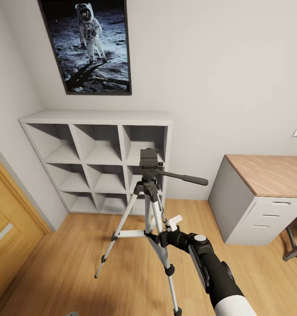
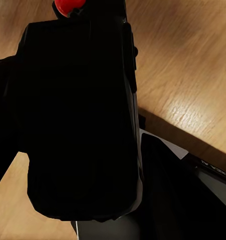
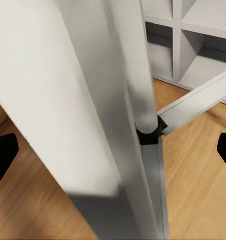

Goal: Attach the digital camera to the camera tripod in the bedroom.

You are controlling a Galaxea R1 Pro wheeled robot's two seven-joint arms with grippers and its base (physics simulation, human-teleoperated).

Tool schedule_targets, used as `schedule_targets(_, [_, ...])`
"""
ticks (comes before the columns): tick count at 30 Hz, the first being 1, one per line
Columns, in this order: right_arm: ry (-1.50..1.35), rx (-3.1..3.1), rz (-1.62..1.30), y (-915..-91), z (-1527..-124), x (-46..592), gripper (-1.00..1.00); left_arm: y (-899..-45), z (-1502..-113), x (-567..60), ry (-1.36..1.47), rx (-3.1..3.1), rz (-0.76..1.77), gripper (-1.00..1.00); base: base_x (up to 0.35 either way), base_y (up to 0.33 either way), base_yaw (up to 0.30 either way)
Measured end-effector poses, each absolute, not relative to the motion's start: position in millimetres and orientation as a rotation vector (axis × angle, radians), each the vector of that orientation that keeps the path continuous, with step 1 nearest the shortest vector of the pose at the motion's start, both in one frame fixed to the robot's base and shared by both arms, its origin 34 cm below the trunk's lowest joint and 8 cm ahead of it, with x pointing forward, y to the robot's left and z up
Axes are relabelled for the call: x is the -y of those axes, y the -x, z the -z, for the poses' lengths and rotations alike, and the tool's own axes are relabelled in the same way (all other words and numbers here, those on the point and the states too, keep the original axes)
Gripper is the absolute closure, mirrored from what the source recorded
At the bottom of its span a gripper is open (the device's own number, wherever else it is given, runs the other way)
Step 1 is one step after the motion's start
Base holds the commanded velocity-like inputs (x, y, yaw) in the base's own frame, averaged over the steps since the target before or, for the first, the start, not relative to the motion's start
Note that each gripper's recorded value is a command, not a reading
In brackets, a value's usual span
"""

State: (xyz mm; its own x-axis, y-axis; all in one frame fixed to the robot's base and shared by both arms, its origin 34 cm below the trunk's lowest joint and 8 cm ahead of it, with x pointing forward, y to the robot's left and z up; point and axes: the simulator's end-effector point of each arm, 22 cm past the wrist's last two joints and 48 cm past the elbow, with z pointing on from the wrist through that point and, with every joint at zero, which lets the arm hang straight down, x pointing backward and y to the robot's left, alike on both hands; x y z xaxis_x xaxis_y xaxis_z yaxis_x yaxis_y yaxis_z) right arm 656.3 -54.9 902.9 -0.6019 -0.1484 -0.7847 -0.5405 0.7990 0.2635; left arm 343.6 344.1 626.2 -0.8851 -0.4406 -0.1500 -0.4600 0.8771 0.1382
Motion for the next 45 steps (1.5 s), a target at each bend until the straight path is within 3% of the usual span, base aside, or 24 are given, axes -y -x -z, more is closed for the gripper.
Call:
schedule_targets(28, [0.374, -2.118, -0.743, -662, -920, 40, -1.00, -344, -626, -344, 0.702, -2.933, -0.261, 1.00, 0.000, 0.000, 0.000])
schedule_targets(29, [0.374, -2.113, -0.746, -662, -921, 38, 1.00, -344, -626, -344, 0.702, -2.933, -0.261, 1.00, 0.000, 0.000, 0.000])
schedule_targets(45, [0.332, -2.126, -0.617, -675, -916, 56, 1.00, -343, -627, -346, 0.705, -2.933, -0.270, 1.00, 0.000, 0.000, 0.000])
